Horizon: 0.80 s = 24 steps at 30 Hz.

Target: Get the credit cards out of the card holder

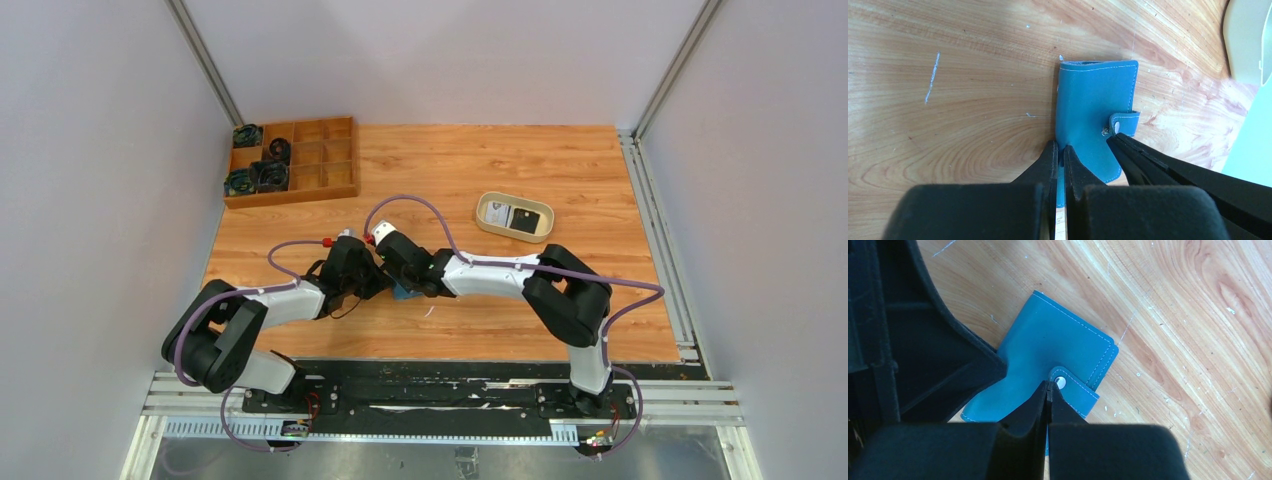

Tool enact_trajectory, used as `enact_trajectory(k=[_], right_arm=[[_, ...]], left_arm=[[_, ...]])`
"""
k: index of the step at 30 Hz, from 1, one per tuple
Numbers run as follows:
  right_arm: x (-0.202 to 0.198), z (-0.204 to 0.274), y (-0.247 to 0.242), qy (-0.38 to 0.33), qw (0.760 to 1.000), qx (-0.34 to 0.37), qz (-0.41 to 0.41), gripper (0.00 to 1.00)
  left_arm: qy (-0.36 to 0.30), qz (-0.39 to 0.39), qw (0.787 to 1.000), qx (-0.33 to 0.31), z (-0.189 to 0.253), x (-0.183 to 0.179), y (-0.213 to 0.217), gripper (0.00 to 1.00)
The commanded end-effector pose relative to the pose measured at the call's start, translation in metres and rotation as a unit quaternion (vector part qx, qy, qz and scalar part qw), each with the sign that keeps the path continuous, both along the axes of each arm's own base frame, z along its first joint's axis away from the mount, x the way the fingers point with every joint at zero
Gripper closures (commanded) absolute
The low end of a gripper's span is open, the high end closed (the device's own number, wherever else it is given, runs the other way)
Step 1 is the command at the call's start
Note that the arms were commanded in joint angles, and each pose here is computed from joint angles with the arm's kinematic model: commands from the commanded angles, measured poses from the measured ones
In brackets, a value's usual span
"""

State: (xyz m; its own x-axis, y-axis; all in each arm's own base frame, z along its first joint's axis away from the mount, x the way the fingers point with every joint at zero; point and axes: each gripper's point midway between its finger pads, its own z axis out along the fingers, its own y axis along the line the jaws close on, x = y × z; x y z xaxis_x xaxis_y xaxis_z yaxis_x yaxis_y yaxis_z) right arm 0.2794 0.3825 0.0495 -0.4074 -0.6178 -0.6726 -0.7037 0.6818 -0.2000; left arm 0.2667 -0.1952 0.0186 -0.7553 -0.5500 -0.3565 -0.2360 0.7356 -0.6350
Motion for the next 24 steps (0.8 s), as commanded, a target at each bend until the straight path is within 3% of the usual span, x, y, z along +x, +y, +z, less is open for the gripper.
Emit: enact_trajectory(k=[1,19,24], right_arm=[[0.001,-0.001,0.008,0.021,1.0,0.017,0.001,1.0],[-0.002,-0.046,-0.001,0.123,0.991,0.046,-0.022,1.0],[-0.006,-0.04,-0.002,0.129,0.989,0.068,-0.02,1.0]], left_arm=[[0.081,-0.001,0.993,0.086,-0.046,-0.038,0.033,1.0],[0.082,-0.003,0.993,0.088,-0.047,-0.036,0.032,1.0],[0.084,-0.003,0.993,0.089,-0.048,-0.035,0.031,1.0]])
